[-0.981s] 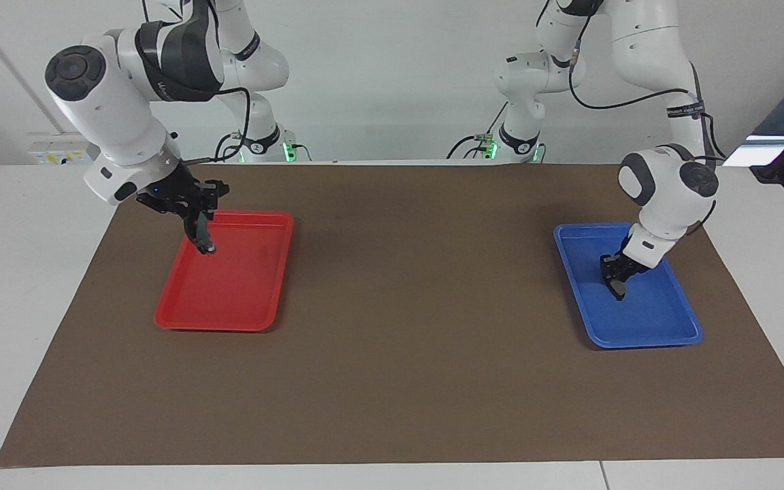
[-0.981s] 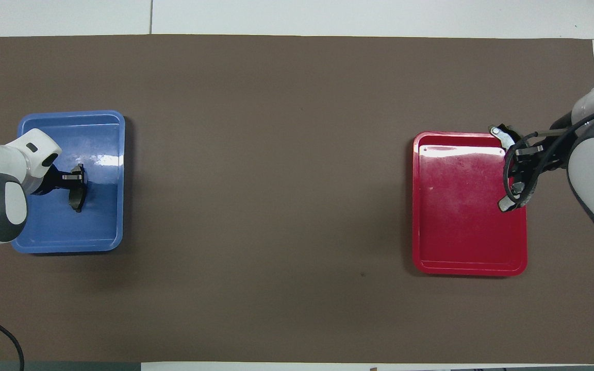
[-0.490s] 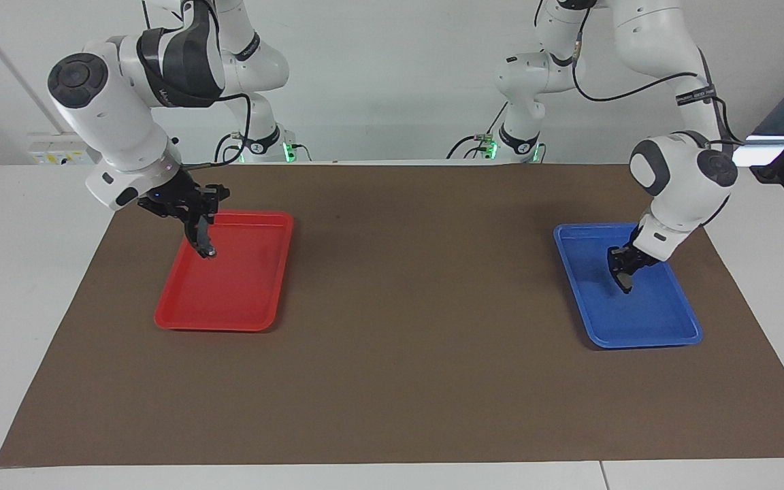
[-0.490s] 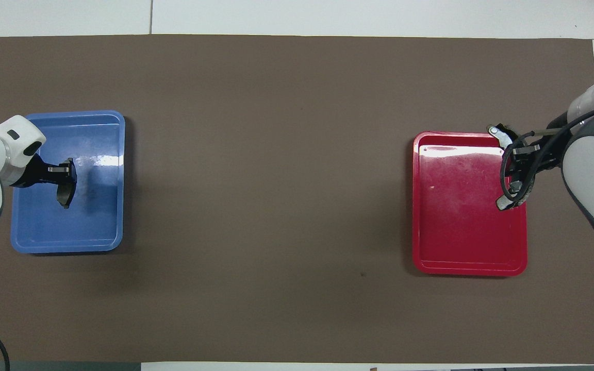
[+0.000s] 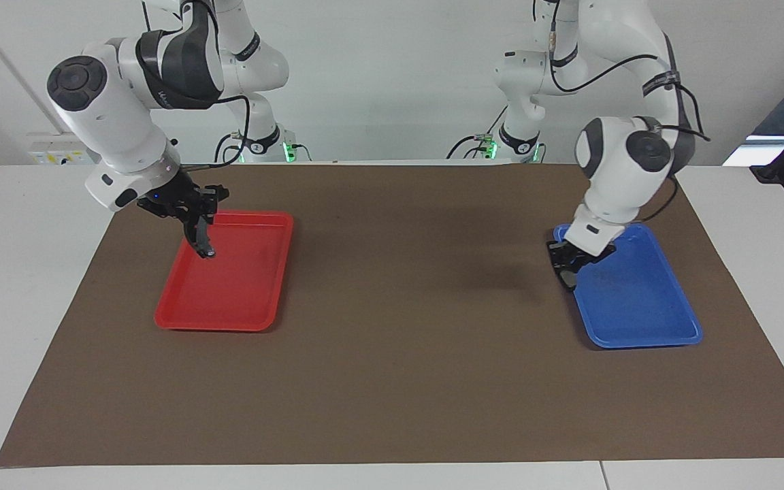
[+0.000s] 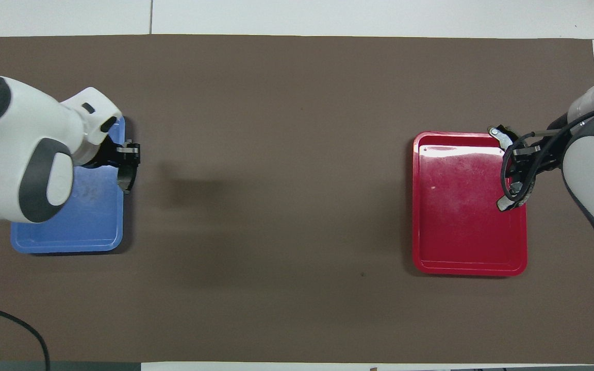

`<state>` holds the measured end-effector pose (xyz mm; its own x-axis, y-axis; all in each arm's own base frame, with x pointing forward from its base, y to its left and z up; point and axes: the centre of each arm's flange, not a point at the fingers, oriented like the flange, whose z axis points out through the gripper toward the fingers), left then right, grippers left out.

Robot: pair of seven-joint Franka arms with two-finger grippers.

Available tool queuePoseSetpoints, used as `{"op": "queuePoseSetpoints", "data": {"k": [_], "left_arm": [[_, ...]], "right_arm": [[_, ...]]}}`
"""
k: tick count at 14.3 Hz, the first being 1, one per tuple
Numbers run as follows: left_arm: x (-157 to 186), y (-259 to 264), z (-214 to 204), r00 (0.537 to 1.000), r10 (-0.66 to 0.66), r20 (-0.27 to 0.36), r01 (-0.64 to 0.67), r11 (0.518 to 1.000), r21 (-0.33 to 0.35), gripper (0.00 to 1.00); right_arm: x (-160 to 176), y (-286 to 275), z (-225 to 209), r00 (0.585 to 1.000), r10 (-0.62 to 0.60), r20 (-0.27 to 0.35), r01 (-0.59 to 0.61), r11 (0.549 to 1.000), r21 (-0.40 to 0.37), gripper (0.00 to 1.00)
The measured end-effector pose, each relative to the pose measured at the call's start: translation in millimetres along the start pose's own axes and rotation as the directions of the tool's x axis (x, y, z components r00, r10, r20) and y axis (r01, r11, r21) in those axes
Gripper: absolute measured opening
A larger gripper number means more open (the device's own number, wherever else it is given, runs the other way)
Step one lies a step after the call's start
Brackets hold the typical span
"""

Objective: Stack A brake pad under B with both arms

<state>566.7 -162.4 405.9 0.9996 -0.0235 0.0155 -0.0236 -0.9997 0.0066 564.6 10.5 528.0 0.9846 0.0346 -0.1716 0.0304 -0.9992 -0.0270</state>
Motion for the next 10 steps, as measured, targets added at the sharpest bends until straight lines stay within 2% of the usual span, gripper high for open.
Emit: {"op": "queuePoseSetpoints", "data": {"k": [2, 4, 10], "left_arm": [[-12, 70, 15, 0.999, -0.018, -0.037, 0.018, 1.000, -0.015, 0.37], [-20, 114, 31, 0.998, -0.022, -0.059, 0.020, 0.999, -0.028, 0.37], [-24, 193, 75, 0.999, -0.005, -0.053, 0.004, 1.000, -0.025, 0.37]], "right_arm": [[0, 0, 0, 1.000, 0.000, -0.001, 0.000, 1.000, 0.000, 0.42], [0, 0, 0, 1.000, 0.000, -0.001, 0.000, 1.000, 0.000, 0.42], [0, 0, 0, 1.000, 0.000, 0.000, 0.000, 1.000, 0.000, 0.42]]}}
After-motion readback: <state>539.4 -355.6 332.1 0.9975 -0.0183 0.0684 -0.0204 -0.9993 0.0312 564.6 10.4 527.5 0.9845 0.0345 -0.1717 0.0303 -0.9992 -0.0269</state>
